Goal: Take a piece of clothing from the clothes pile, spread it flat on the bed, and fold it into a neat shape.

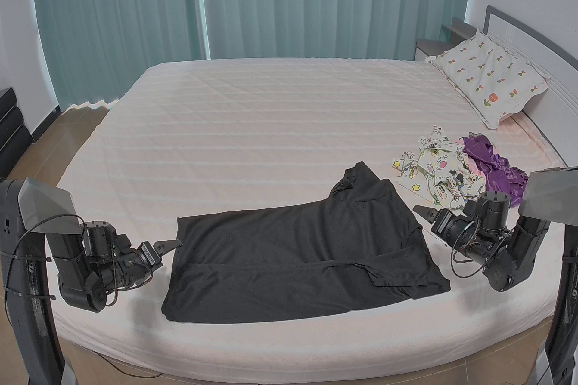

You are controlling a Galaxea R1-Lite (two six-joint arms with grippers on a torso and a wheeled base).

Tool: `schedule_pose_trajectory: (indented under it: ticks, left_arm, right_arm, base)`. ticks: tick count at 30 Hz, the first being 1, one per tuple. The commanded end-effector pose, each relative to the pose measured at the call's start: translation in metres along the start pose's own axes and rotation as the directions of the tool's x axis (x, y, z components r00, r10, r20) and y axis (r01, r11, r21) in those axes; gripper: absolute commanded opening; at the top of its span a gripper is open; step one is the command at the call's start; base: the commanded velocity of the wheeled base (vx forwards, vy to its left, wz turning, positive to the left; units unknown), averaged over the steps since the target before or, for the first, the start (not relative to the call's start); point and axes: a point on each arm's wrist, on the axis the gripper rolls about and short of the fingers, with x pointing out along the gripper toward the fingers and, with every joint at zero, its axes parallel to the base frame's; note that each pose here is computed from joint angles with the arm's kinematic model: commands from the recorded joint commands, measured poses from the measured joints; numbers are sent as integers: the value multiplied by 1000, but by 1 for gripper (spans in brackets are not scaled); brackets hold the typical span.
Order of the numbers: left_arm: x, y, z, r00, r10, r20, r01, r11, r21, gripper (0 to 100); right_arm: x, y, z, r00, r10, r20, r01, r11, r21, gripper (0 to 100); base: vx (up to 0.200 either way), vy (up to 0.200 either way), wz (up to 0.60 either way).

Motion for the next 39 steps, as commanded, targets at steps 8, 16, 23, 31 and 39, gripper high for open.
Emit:
schedule_pose_trajectory:
  ticks: [8,16,23,31,39]
  left_arm:
    - [-3,-2,2,1000,-7,4,7,1000,-5,100]
    - [-1,-3,3,1000,-10,10,10,1000,6,100]
    - [0,-3,3,1000,-9,16,9,1000,10,100]
    - [0,-3,2,1000,-9,15,9,1000,11,100]
    - [1,-3,3,1000,-11,17,11,1000,13,100]
  right_arm:
    - [-50,15,-44,987,-111,-119,142,944,298,100]
    - [-41,-3,-72,957,-209,-200,259,927,270,100]
    - [-39,-7,-77,952,-221,-211,273,926,262,100]
    - [-36,-13,-80,946,-237,-222,292,920,261,100]
    - [-26,-14,-81,950,-233,-206,283,923,260,100]
  base:
    - [0,0,0]
    - [0,0,0]
    - [0,0,0]
    - [0,0,0]
    - [0,0,0]
